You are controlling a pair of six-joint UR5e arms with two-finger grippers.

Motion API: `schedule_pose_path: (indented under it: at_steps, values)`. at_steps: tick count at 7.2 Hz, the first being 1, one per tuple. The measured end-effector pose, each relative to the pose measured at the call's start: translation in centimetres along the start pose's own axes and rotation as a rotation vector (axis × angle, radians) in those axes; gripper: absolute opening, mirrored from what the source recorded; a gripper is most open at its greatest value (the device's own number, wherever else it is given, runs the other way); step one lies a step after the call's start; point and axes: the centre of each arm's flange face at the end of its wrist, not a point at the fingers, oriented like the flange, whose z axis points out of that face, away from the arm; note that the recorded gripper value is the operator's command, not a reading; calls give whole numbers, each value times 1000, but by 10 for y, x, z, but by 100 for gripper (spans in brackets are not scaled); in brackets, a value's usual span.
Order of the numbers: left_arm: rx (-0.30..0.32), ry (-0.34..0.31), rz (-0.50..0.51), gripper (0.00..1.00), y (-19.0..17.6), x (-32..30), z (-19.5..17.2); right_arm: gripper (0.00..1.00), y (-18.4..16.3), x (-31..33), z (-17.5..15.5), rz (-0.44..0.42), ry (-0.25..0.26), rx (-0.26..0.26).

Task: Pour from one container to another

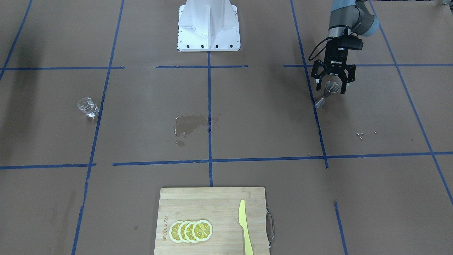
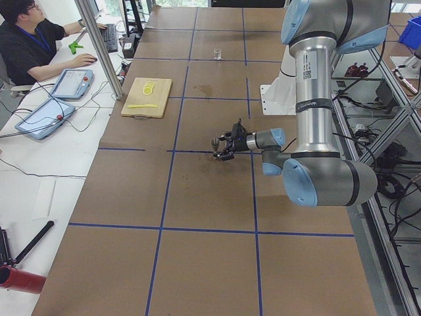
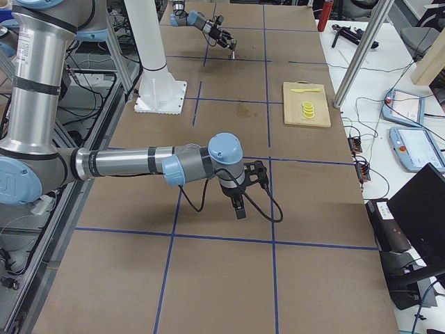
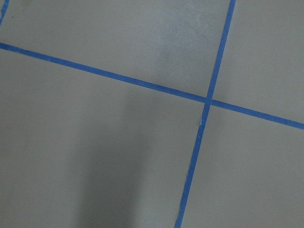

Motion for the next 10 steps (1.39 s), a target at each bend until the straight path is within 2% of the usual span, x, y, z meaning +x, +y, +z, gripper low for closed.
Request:
schedule_pose_path:
  at_steps: [1,2,3,4,10]
  values:
    - [0,-2,3,90,7,2,4,100,0,0,0,-1,0,1]
    - [1,-5,6,71,12,3,7,100,-1,0,0,-1,0,1]
    - [1,-5,8,47,14,4,9,100,-1,0,0,-1,0,1]
    - [1,-6,10,37,15,4,9,100,-1,0,0,-1,0,2]
    - [-1,-8,14,38,18,1,10,100,-2,-1,-1,-3,0,3]
